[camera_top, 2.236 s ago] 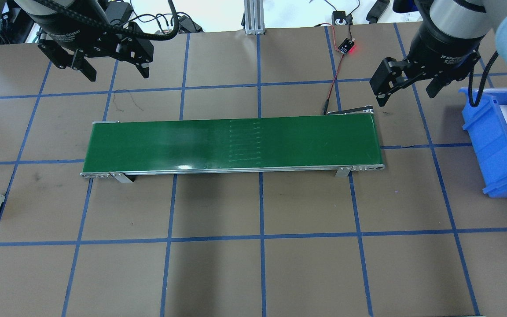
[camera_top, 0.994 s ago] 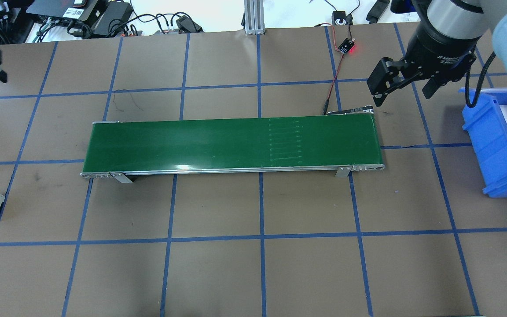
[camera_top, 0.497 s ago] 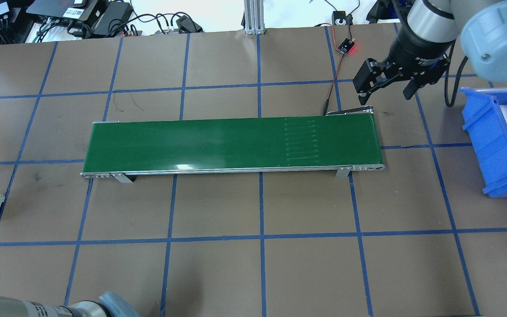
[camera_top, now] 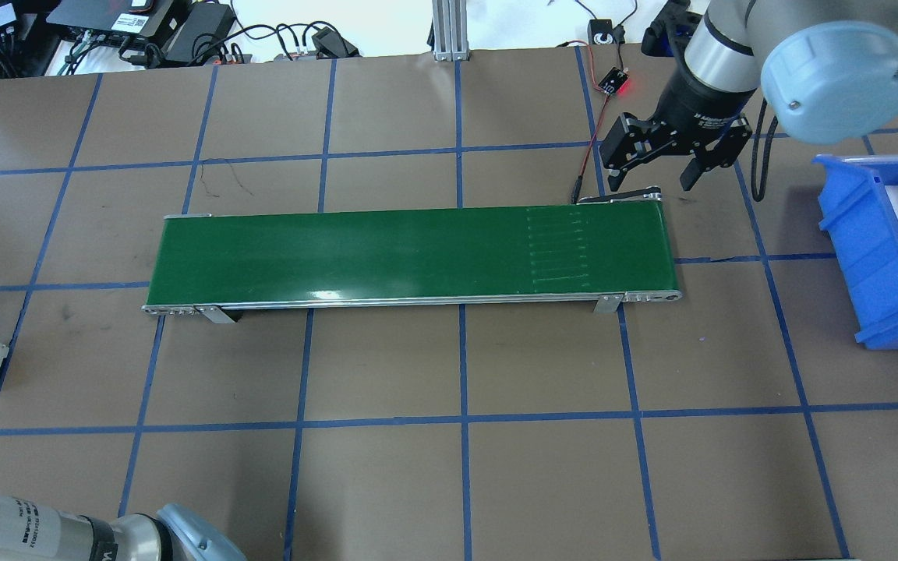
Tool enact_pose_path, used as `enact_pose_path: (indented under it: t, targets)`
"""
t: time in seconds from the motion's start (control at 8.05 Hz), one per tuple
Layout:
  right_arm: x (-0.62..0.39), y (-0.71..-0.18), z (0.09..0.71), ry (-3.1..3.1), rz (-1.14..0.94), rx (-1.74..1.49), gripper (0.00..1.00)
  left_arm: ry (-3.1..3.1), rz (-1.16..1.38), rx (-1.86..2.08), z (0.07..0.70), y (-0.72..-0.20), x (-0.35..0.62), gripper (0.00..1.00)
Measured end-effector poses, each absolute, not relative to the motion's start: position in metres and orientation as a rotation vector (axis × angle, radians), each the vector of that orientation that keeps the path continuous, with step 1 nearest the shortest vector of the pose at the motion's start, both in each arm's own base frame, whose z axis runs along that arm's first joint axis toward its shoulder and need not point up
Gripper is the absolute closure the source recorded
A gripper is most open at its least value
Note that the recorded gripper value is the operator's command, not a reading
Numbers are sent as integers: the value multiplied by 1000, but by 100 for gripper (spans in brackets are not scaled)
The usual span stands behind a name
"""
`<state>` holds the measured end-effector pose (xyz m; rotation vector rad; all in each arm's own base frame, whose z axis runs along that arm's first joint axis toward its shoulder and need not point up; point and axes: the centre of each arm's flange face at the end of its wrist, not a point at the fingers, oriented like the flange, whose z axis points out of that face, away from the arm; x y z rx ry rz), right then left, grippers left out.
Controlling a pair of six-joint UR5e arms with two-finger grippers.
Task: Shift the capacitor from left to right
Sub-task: 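Lower the left gripper over the brown capacitor beside the conveyor, then grasp the brown capacitor with the left gripper and lift it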
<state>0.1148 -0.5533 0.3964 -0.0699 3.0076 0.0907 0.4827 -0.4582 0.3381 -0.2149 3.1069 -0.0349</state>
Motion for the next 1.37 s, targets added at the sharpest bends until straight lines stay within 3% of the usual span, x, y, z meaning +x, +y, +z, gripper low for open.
enact_pose_path:
  t: [0.87,1.24,1.37]
  targets:
    - [124,-576,309,2931,187,53,0,3159,42,-267,203,-429,549,0]
    - [127,-585,293,2891,184,57,0,3138,30,-272,181,-424,544,22]
    - [128,-586,290,2875,187,58,0,3138,32,-271,179,-423,544,34]
